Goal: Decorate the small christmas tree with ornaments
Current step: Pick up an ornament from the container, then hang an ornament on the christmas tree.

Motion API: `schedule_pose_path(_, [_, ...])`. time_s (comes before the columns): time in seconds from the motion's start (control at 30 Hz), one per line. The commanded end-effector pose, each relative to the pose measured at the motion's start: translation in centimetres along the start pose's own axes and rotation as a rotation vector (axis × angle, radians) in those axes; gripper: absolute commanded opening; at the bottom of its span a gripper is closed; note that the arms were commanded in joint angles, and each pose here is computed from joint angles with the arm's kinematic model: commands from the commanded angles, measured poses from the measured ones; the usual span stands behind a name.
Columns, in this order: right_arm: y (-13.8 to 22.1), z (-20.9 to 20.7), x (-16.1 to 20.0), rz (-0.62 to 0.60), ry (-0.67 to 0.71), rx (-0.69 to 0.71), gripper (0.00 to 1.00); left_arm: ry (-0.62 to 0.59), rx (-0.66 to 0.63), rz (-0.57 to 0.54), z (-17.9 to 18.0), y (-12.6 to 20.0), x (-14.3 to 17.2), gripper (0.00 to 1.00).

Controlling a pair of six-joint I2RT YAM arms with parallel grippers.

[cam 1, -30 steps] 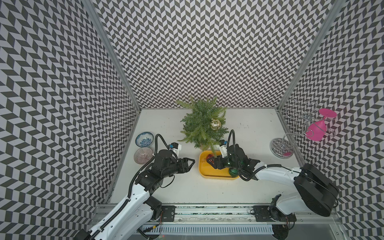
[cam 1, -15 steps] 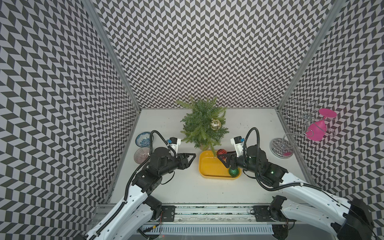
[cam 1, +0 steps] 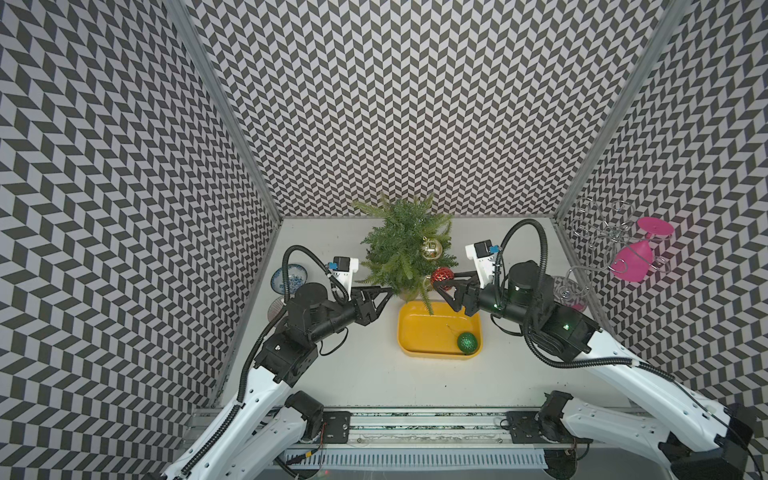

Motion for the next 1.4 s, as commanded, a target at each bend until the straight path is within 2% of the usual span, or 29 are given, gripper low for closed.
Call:
schedule_pose_path(0.0, [0.2,0.9,-2.1,-0.014,0.043,-0.02,0.61,-0.052,0.054,-0.041,-2.4,0.5,-1.7,0.52])
schedule_pose_path(0.63, [-1.6,2.5,-9.6,-0.079,0.101,-0.015,0.61,-0.102,0.117,-0.092,-6.3,-0.5,-6.3,0.52])
schedule_pose_path(1.0, [-2.9,2.3,-13.6,-0.145,0.15,0.048,0.61,-0.069,0.067,-0.112,-5.6,0.0,-8.8,0.54])
schedule_pose_path(1.37, [-5.5,1.1,-15.5,-0.16,0.169,0.115,0.61,-0.062,0.072,-0.121,-5.6,0.3,-9.1,0.55])
Point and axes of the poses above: each gripper's point midway between its finger pads, its own y axis back along the fingers, its own z axis along the line the jaws close on, x = y × z, the point moved 2 cm from there along y, back along the fingers, and after that the axes turned 11 degrees about y, right-handed, at the moved point
